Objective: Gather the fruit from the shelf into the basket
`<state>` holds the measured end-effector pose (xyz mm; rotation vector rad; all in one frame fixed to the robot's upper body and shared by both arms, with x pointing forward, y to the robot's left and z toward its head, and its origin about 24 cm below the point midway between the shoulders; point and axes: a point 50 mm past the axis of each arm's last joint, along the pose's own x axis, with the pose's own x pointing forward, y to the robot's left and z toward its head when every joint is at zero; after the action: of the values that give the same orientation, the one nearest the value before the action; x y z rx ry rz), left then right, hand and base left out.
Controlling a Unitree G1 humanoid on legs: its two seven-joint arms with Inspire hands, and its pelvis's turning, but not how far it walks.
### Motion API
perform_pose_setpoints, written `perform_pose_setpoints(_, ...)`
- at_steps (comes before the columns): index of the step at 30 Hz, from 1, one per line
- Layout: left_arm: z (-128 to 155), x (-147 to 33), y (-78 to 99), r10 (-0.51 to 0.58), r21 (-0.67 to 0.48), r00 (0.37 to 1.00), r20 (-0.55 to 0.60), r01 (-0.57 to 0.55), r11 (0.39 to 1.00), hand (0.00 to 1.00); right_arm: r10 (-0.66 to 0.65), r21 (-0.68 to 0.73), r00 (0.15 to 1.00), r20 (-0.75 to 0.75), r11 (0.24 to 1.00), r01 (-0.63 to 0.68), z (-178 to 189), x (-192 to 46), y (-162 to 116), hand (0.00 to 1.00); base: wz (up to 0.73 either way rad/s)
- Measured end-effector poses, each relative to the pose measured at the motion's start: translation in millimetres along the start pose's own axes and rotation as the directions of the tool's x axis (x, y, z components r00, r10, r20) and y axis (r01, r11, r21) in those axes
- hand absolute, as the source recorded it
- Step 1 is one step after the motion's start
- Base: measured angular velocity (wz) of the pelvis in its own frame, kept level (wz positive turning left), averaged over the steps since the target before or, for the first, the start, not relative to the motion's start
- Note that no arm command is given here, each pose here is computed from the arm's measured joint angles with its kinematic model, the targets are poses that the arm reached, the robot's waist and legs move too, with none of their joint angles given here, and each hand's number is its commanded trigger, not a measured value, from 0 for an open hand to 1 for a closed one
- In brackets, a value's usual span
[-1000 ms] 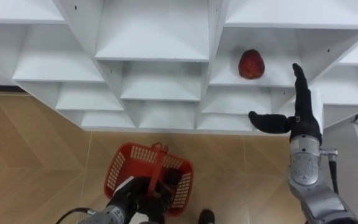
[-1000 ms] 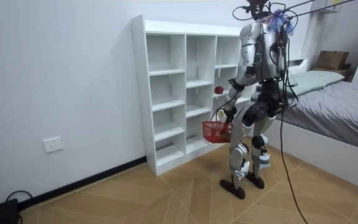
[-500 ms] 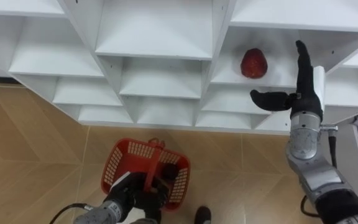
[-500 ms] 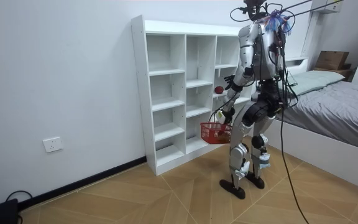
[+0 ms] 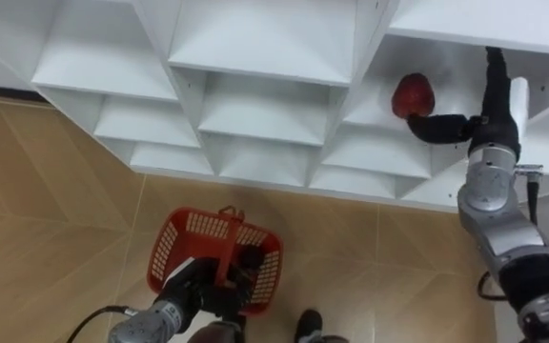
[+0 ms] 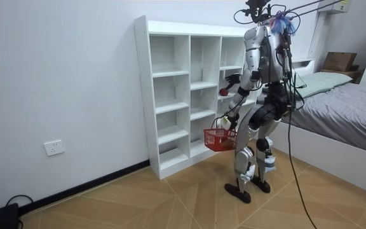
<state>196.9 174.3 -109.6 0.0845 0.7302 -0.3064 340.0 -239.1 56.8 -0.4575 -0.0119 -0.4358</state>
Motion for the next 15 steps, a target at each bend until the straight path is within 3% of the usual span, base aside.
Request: perform_pose_setpoints(15,1,4.3,-17.3,-0.053,0.009,0.998,-0.018,0.053,0.999,1.00,0.074,-0.056,0.997,-0.022,0.996,-0.075,0,1,6,0.00,0.04)
